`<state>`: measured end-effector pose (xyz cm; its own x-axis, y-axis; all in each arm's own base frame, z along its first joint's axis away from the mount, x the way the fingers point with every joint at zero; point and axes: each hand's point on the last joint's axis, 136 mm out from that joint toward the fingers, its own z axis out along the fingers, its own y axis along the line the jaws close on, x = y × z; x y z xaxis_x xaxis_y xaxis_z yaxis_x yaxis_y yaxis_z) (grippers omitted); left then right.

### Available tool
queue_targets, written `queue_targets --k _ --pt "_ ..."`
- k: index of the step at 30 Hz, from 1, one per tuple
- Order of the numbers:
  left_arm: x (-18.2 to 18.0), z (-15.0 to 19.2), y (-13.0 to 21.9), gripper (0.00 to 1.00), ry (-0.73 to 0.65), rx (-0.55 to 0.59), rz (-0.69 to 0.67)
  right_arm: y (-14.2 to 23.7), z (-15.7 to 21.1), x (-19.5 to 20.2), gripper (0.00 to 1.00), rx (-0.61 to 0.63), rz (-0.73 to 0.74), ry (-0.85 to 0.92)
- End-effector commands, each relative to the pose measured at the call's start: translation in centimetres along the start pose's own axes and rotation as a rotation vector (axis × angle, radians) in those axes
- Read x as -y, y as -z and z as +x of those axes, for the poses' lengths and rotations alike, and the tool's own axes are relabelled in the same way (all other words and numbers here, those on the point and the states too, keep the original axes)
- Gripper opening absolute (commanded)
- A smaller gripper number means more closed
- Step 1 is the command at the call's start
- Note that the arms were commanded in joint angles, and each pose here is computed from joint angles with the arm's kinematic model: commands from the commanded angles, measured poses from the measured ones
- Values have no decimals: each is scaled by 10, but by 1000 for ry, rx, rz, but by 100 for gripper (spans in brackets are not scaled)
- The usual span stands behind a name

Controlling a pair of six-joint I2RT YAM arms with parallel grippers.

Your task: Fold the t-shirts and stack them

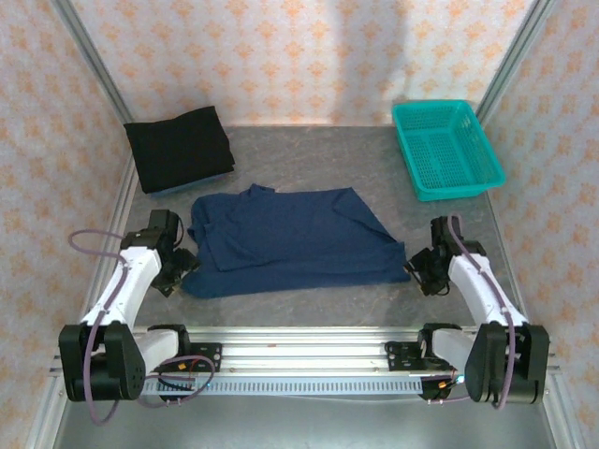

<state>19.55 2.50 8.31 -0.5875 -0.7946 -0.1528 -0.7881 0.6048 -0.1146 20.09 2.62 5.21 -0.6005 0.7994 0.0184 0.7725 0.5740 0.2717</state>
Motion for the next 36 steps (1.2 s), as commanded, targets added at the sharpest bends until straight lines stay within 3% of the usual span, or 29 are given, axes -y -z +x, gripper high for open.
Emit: queue_targets --k 1,11,18,25,36 --pt "17 -7 30 70 -38 65 63 15 -8 -53 50 28 -130 124" --pt "103 31 36 73 -193 -12 331 18 -12 -154 64 128 -14 675" --pt "100 51 8 72 -214 -83 305 -4 -13 -206 65 197 149 998" --pt "91 58 -10 72 -238 -108 269 -38 -4 -245 63 190 164 1064" --pt "75 58 -33 72 -254 -115 163 -70 -11 -278 58 192 200 987"
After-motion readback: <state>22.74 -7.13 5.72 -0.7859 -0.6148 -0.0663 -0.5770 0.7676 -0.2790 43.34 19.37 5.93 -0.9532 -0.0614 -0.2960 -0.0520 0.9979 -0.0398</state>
